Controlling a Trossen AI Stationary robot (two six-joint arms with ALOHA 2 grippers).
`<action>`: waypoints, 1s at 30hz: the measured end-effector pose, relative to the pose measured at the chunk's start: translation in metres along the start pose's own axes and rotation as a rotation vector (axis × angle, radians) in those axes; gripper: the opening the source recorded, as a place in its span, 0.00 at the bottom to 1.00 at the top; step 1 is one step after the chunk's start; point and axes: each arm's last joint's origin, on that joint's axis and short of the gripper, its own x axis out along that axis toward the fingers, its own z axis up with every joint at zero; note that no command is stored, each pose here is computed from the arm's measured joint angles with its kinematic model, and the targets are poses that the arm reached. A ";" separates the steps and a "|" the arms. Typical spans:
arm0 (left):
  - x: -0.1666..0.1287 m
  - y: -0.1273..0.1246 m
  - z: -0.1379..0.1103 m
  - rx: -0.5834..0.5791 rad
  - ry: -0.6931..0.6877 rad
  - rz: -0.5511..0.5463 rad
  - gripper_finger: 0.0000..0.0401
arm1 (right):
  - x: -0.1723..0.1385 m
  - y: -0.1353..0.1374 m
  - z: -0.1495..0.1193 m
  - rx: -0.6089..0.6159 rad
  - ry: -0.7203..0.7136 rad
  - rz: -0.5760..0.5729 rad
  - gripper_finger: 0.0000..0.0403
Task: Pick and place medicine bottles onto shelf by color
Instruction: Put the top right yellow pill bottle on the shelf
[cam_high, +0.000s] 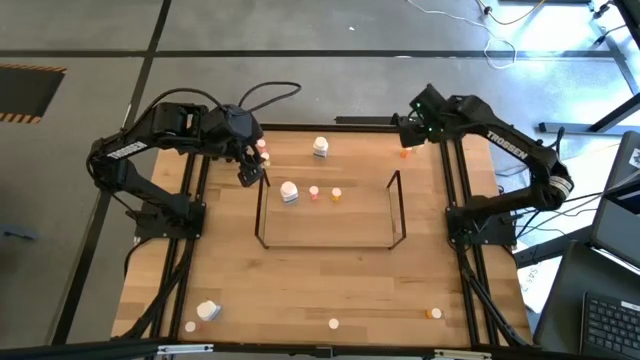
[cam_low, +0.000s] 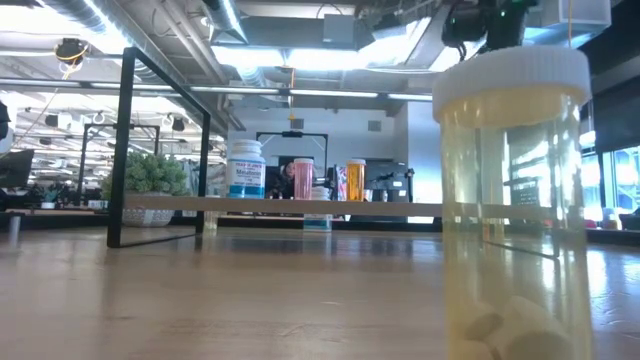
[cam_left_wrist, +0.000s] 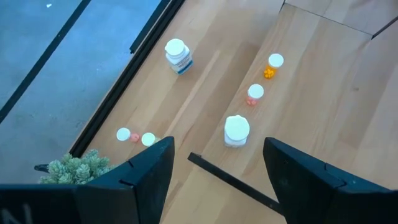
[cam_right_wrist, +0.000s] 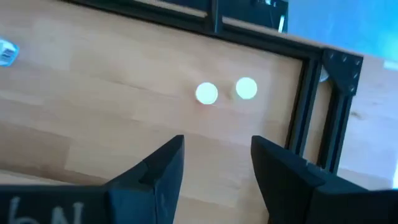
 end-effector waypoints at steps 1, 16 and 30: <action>0.000 0.000 0.000 -0.001 -0.001 0.000 0.60 | 0.004 -0.003 0.003 0.000 0.016 -0.001 0.46; 0.000 0.000 0.000 -0.002 -0.003 -0.002 0.60 | 0.095 -0.030 0.044 0.123 0.273 -0.064 0.46; 0.000 0.000 0.000 0.000 -0.002 -0.001 0.60 | 0.136 -0.036 0.055 0.169 0.326 -0.047 0.46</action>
